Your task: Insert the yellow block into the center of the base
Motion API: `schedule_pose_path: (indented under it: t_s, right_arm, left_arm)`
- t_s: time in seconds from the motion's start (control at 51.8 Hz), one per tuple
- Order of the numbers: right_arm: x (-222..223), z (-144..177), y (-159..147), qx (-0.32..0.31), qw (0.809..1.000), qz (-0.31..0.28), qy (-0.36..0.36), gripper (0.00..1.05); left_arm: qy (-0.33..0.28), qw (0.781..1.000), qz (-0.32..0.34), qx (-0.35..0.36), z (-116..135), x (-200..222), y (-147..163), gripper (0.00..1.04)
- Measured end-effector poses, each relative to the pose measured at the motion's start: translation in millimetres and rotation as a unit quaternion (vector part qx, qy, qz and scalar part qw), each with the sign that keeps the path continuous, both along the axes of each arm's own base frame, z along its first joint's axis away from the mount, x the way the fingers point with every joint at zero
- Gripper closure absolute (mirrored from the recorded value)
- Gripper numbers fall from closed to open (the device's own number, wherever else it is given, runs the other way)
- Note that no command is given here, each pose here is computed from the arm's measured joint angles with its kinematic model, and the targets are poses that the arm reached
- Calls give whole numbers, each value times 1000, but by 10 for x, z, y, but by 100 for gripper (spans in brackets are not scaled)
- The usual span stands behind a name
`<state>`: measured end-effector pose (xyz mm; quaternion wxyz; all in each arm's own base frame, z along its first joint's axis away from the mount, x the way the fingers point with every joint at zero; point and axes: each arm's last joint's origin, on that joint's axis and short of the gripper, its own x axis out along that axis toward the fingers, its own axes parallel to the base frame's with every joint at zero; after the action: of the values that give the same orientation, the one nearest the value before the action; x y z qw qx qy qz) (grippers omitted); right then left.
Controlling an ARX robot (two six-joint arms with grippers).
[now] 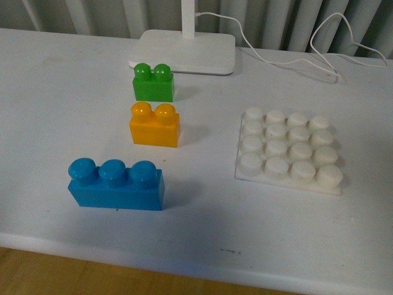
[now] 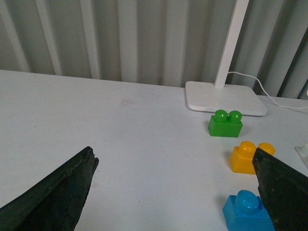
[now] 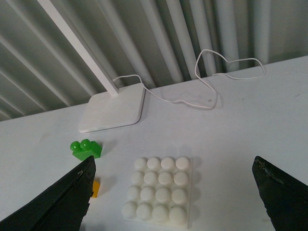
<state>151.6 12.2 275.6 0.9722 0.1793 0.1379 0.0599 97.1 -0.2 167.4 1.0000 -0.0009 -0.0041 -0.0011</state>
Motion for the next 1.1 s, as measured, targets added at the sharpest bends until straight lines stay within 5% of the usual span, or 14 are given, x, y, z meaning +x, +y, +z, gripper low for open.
schedule_pose_path:
  t_s: [0.212,0.695,0.83,1.101]
  right_arm:
    - [-433,-197,-111,32,999,9,-37,9]
    - [-456,-197,-118,27,999,0,-47,10]
    - [-549,-384,-127,-131,979,-69,-140,41]
    - [-537,-714,-125,-174,974,-62,-135,94]
  left_arm:
    - [0,1000,0,0,0,0,0,6]
    - [0,1000,0,0,0,0,0,6]
    - [0,1000,1,0,0,0,0,6]
    - [0,1000,0,0,0,0,0,6]
